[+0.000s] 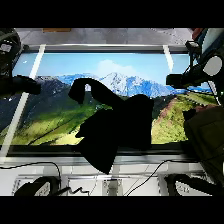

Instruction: Fold the clothes and pants, and hang the long-sleeved shirts on hangers.

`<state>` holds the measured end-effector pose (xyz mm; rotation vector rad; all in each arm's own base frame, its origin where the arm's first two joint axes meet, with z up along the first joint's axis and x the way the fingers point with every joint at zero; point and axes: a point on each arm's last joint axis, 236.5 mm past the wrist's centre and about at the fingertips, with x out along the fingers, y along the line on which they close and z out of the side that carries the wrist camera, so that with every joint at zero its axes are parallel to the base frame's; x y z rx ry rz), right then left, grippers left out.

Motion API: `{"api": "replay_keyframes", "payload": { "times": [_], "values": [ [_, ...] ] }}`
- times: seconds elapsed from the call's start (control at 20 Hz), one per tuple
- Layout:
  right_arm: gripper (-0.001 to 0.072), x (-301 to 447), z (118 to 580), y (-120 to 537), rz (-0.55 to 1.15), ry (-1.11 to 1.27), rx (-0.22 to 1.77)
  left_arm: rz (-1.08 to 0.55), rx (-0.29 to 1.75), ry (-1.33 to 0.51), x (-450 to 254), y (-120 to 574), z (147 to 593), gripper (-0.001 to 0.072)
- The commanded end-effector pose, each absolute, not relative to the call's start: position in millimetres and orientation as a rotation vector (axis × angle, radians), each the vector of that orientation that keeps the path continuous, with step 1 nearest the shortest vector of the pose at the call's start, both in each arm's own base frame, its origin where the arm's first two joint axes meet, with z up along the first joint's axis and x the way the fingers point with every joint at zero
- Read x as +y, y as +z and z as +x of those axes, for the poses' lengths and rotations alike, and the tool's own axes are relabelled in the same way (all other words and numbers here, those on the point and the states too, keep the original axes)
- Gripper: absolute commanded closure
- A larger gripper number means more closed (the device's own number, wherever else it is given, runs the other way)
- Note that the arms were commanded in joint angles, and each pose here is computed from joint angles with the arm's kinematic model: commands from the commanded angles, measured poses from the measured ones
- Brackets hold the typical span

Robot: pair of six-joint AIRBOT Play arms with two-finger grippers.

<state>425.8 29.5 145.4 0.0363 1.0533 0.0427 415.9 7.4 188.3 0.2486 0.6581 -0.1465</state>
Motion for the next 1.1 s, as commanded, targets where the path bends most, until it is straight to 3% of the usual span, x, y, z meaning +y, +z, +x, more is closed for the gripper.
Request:
{"api": "replay_keyframes", "payload": {
  "times": [0.0, 0.2, 0.45, 0.75, 0.8, 0.9, 0.95, 1.05],
  "values": [
    [0.0697, 30, 426, 145, 0.036, 0.043, 1.054, 0.156, 0.636, -0.200, -12, 192, 417, 0.0697],
    [0.0697, 30, 426, 145, 0.036, 0.043, 1.054, 0.027, 0.680, -0.259, -33, 187, 408, 0.0697],
    [0.0697, 30, 426, 145, 0.036, 0.043, 1.054, -0.022, 0.816, -0.289, -42, 168, 376, 0.0698],
    [0.0698, 31, 426, 145, 0.038, 0.046, 1.054, -0.090, 0.864, -0.308, -58, 122, 291, 0.0697],
    [0.0698, 31, 426, 145, 0.038, 0.046, 1.053, -0.115, 0.877, -0.324, -65, 108, 275, 0.0641],
    [0.0697, 31, 428, 147, 0.039, 0.046, 1.042, -0.167, 0.902, -0.355, -77, 83, 252, 0.0186],
    [0.0697, 30, 431, 149, 0.038, 0.044, 1.029, -0.195, 0.916, -0.370, -83, 73, 244, 0.0132],
    [0.0697, 30, 424, 145, 0.012, 0.056, 1.060, -0.272, 0.951, -0.421, -99, 60, 231, 0.0133]
  ]
}}
